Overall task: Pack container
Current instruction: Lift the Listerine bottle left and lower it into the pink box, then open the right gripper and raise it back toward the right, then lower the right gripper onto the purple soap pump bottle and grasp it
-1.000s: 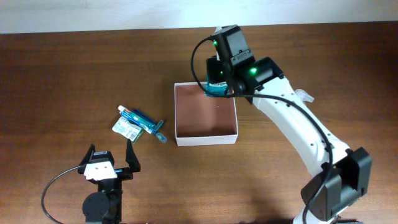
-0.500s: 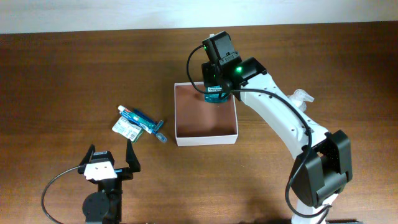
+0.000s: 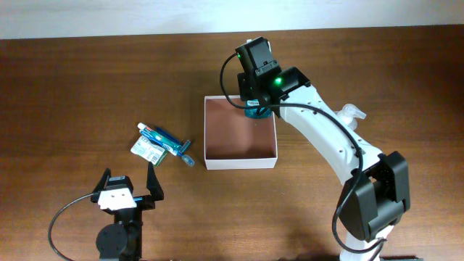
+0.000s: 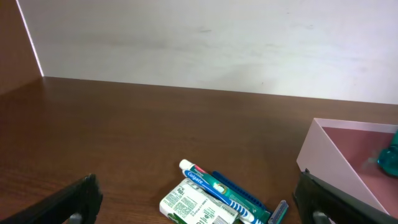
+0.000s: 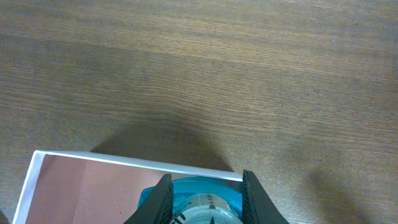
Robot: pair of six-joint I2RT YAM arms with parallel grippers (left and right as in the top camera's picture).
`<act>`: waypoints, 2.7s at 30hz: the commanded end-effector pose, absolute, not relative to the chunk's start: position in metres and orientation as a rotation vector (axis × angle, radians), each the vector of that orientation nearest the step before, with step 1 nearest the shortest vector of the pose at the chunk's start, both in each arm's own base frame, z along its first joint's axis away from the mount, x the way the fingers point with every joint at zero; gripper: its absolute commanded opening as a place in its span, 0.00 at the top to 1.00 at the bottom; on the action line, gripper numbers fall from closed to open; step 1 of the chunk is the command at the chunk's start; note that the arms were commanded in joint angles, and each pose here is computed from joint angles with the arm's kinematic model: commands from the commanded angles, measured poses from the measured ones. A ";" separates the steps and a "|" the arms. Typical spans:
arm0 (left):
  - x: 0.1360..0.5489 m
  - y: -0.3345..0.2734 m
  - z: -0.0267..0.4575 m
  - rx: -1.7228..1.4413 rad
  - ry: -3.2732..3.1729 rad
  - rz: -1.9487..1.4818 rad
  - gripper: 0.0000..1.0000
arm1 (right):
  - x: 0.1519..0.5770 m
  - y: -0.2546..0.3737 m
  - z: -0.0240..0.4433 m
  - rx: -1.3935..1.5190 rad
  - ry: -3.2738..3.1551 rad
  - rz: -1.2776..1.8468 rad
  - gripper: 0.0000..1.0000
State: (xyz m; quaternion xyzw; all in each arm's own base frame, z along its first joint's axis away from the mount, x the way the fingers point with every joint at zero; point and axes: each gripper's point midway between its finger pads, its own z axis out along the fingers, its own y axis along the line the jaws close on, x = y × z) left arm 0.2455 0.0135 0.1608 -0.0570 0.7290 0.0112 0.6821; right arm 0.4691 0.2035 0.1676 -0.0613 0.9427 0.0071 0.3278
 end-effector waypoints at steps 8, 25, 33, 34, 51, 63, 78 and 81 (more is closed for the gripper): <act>0.246 0.013 0.159 -0.115 1.633 0.031 0.01 | 0.475 0.202 0.168 -0.143 2.452 -0.020 0.81; 0.246 0.013 0.159 -0.115 1.633 0.031 0.01 | 0.445 0.175 0.266 -0.142 2.336 -0.047 0.35; 0.246 0.013 0.159 -0.115 1.633 0.031 0.00 | 0.365 0.079 0.331 -0.005 2.358 -0.190 0.32; 0.246 0.013 0.159 -0.115 1.633 0.031 0.00 | 0.355 0.063 0.332 0.026 2.380 -0.216 0.32; 0.246 0.013 0.159 -0.115 1.633 0.031 0.01 | 0.324 -0.049 0.253 0.385 2.651 -0.278 0.24; 0.246 0.013 0.159 -0.115 1.633 0.030 0.01 | 0.354 -0.033 0.192 0.511 2.596 -0.079 0.21; 0.246 0.013 0.159 -0.115 1.633 0.031 0.01 | 0.370 -0.034 0.167 0.602 2.523 -0.045 0.28; 0.246 0.013 0.159 -0.115 1.633 0.030 0.01 | 0.374 -0.035 0.163 0.612 2.524 -0.049 0.28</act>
